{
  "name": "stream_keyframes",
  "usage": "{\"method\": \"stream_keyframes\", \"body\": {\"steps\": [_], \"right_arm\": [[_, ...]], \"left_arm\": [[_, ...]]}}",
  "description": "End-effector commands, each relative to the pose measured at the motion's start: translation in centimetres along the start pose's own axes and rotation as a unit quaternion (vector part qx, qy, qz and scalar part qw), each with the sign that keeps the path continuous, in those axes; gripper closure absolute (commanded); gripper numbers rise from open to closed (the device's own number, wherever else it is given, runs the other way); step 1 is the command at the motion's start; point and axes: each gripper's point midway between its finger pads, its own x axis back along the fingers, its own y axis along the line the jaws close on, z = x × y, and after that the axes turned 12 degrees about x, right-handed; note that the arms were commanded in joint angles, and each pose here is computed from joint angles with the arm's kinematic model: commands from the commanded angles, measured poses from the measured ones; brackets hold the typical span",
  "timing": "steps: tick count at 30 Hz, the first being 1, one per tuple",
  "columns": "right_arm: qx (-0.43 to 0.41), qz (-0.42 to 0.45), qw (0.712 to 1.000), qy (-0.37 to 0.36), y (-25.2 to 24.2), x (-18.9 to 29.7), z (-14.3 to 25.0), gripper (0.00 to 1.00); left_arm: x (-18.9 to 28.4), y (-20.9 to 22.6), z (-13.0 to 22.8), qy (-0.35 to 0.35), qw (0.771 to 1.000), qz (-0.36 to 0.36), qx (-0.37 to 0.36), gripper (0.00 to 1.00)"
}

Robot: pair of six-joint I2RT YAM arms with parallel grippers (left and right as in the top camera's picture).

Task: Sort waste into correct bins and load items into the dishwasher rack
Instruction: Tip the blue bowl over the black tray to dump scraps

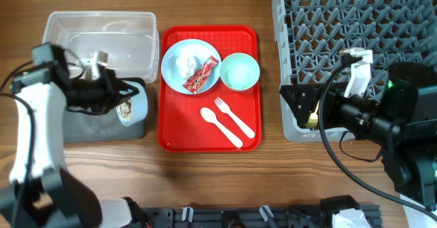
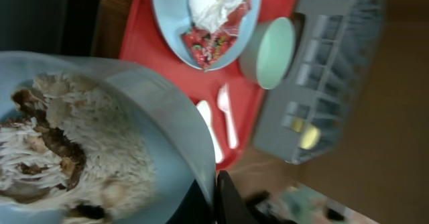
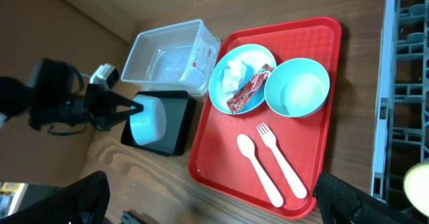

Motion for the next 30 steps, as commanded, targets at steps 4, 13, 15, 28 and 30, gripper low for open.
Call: {"method": "stream_keyframes", "body": {"steps": [4, 13, 15, 28, 30], "right_arm": [[0.005, 0.008, 1.0, 0.003, -0.4, -0.3, 0.1, 0.0], [0.007, 0.008, 1.0, 0.001, -0.4, -0.3, 0.0, 0.0], [0.006, 0.008, 1.0, 0.001, -0.4, -0.3, 0.0, 0.0], [0.007, 0.008, 1.0, 0.002, -0.4, -0.3, 0.0, 0.0], [0.007, 0.008, 1.0, 0.001, -0.4, -0.3, 0.0, 0.0]], "left_arm": [[0.5, -0.7, -2.7, 0.041, 0.974, 0.224, -0.005, 0.96], [1.6, 0.5, -4.2, 0.024, 0.963, 0.265, 0.032, 0.96], [1.8, 0.5, -4.2, 0.022, 0.963, 0.267, 0.035, 0.96], [2.2, 0.9, -3.9, 0.011, 0.964, 0.267, -0.002, 0.96], [2.1, 1.2, -4.0, 0.016, 0.965, 0.262, 0.019, 0.96]]}}
